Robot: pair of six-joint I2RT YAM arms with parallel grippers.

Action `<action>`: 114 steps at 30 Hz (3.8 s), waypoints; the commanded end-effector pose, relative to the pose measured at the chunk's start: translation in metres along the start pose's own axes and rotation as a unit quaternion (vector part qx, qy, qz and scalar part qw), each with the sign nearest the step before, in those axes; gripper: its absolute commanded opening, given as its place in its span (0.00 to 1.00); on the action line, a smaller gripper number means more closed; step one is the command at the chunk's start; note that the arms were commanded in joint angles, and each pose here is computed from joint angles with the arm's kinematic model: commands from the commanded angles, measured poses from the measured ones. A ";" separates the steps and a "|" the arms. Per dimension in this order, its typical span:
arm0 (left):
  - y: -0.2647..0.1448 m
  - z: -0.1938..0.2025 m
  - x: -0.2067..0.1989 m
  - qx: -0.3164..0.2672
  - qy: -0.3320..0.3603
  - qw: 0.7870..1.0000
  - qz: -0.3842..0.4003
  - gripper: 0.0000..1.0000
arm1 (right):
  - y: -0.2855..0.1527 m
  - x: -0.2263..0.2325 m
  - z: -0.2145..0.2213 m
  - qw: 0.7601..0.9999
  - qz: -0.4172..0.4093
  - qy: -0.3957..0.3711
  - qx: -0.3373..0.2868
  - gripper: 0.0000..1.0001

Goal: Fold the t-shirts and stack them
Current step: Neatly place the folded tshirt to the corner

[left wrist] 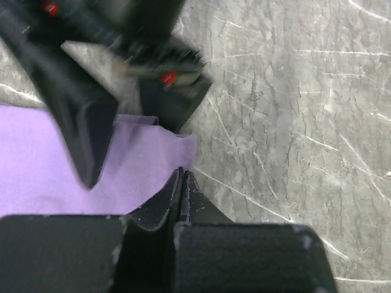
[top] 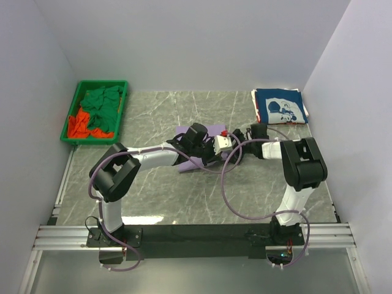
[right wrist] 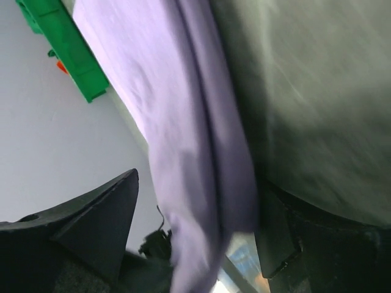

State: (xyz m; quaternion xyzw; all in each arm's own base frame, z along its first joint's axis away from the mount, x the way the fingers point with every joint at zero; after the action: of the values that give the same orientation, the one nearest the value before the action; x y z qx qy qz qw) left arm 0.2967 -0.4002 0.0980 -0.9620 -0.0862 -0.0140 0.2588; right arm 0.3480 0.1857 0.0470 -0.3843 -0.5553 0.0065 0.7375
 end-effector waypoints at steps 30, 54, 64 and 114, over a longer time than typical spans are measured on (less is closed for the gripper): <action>-0.009 -0.046 0.024 -0.061 -0.005 0.998 -0.012 0.01 | 0.061 0.026 -0.062 0.993 0.019 -0.025 -0.114 0.47; -0.166 -0.025 0.118 -0.033 -0.214 0.956 -0.200 1.00 | -0.037 0.099 -0.194 0.849 0.220 -0.449 -0.168 0.00; -0.181 -0.005 0.119 -0.014 -0.226 0.946 -0.233 0.99 | -0.088 0.116 -0.262 0.797 0.259 -0.496 -0.227 0.00; -0.168 0.015 0.144 0.014 -0.242 0.941 -0.236 0.99 | -0.226 0.243 -0.309 0.698 0.221 -0.544 -0.409 0.00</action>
State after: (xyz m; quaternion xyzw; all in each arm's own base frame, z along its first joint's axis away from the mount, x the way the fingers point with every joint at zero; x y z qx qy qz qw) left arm 0.3986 -0.2190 0.1627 -0.8747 -0.3754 0.1700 0.2552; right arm 0.6150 -0.0344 0.2474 -0.6672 -0.7005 0.2186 0.1280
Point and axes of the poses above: each gripper's point midway between its finger pads, its own y axis out along the fingers, its own x axis along the line the jaws close on, z = x × y, the point moved 1 cm from there along -y, back along the fingers
